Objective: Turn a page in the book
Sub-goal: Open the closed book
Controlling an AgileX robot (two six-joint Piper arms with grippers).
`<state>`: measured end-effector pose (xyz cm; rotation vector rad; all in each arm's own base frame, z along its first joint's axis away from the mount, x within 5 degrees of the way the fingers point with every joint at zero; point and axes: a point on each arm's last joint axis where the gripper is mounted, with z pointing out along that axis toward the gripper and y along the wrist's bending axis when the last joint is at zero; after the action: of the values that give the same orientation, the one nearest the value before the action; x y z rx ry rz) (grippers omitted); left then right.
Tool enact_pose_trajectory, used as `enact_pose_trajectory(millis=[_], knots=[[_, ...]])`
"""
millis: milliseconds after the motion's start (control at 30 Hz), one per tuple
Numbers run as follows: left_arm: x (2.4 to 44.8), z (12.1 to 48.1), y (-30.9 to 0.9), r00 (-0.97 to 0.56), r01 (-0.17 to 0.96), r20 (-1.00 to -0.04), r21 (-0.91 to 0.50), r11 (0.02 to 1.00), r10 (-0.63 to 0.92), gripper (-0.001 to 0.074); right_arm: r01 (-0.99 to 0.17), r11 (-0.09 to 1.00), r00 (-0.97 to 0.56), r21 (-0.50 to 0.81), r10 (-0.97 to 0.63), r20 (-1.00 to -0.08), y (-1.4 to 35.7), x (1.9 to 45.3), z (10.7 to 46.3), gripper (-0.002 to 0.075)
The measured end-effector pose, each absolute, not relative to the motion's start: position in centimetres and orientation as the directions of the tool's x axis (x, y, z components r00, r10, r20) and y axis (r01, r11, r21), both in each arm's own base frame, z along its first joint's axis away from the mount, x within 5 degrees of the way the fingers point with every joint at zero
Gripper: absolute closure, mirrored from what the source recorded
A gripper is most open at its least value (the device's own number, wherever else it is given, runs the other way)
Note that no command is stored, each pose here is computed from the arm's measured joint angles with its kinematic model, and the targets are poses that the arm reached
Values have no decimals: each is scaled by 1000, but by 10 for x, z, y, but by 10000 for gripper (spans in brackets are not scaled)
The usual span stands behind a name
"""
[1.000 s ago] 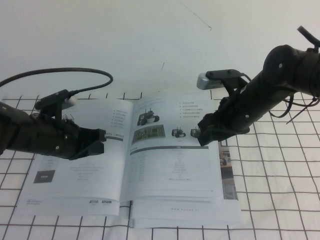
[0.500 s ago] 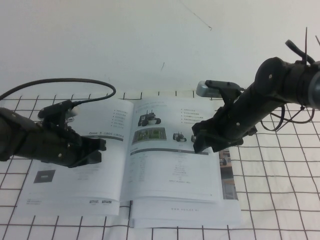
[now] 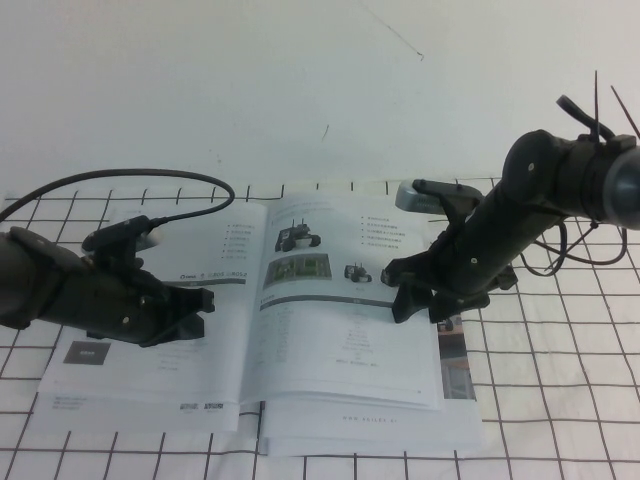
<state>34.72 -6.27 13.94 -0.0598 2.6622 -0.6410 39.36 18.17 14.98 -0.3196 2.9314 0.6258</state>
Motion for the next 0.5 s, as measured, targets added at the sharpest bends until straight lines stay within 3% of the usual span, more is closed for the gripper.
enact_pose_trajectory(millis=[300,500], knots=[[347,139,-63,-919,45,-369,-450,892,-139,737,-200,880,-977,430,-147,-153,185,393,151,315],[347,139,-63,-919,44,-368,-451,891,-141,737,-185,827,-980,531,-116,-160,194,393,157,315]])
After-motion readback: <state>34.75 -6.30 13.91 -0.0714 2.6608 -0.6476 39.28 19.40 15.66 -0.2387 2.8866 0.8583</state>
